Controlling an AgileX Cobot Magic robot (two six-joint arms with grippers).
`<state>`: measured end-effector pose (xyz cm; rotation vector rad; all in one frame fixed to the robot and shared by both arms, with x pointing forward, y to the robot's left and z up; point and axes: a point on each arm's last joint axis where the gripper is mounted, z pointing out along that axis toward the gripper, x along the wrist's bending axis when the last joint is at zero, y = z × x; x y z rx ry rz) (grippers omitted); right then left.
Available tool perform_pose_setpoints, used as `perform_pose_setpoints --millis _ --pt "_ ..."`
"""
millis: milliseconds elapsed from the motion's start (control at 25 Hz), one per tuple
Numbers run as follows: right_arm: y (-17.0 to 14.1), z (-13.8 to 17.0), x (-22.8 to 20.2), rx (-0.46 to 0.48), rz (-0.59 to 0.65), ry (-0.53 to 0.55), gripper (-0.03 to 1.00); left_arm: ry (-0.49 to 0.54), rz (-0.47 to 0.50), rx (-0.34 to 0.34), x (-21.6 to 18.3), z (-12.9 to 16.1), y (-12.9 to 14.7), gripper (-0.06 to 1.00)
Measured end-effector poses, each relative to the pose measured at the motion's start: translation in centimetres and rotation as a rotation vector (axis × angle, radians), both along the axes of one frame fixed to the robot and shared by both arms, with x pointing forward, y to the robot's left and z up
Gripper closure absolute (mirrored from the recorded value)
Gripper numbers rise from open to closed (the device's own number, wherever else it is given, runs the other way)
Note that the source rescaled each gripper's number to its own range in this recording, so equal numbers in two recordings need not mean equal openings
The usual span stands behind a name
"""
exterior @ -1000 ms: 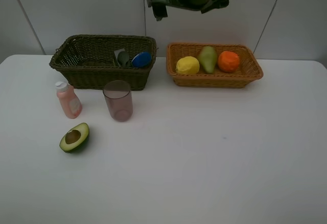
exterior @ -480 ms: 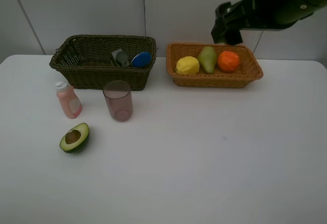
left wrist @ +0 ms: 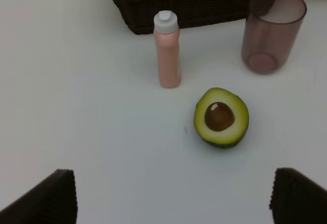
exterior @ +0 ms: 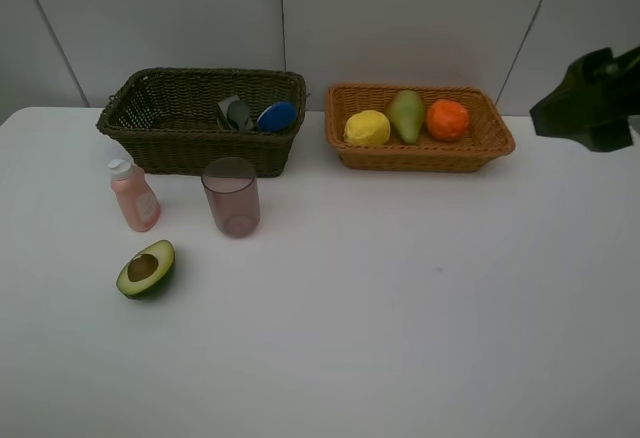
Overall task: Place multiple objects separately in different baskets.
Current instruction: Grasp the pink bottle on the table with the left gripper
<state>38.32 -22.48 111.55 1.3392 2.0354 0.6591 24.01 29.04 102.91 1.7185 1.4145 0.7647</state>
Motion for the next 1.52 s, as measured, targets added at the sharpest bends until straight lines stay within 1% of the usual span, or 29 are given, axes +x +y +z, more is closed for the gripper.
perform_pose_setpoints --millis 120,200,280,400,480,560,720,880,1000,1120,1320,1440,1520 --pt "-1.4 0.1 -2.0 0.035 -0.027 0.039 -0.03 0.000 0.000 0.000 0.0 0.0 0.0 -0.05" --pt "-2.1 -0.2 -3.4 0.056 -0.006 0.066 -0.03 0.000 0.000 0.000 0.0 0.0 0.0 -0.05" --pt "-2.7 -0.8 -4.7 0.058 0.056 0.081 -0.03 0.000 0.000 0.000 0.0 0.0 0.0 -0.05" --pt "-3.3 -1.9 -6.9 0.055 0.217 0.094 -0.03 0.000 0.000 0.000 0.0 0.0 0.0 -0.05" --pt "-3.5 -2.5 -7.9 0.058 0.308 0.074 -0.03 0.000 0.000 0.000 0.0 0.0 0.0 -0.05" --pt "-4.0 -3.1 -8.8 0.072 0.330 0.056 -0.03 0.000 0.000 0.000 0.0 0.0 0.0 -0.05" --pt "-4.9 -4.0 -9.6 0.126 0.260 0.049 -0.03 0.000 0.000 0.000 0.0 0.0 0.0 -0.05" --pt "-5.5 -4.9 -10.3 0.199 0.154 0.030 -0.03 0.000 0.000 0.000 0.0 0.0 0.0 -0.05" --pt "-6.0 -5.3 -11.1 0.244 0.096 -0.029 -0.03 0.000 0.000 0.000 0.0 0.0 0.0 -0.05" --pt "-6.7 -5.4 -12.5 0.277 0.055 -0.116 -0.03 0.000 0.000 0.000 0.0 0.0 0.0 -0.05" --pt "-7.7 -5.5 -14.7 0.301 -0.029 -0.266 -0.03 0.000 0.000 0.000 0.0 0.0 0.0 -0.05" --pt "-7.7 -5.5 -15.1 0.295 -0.092 -0.297 -0.03 0.000 0.000 0.000 0.0 0.0 0.0 -0.05" --pt "-7.6 -5.5 -15.1 0.285 -0.103 -0.301 -0.03 0.000 0.000 0.000 0.0 0.0 0.0 -0.05"
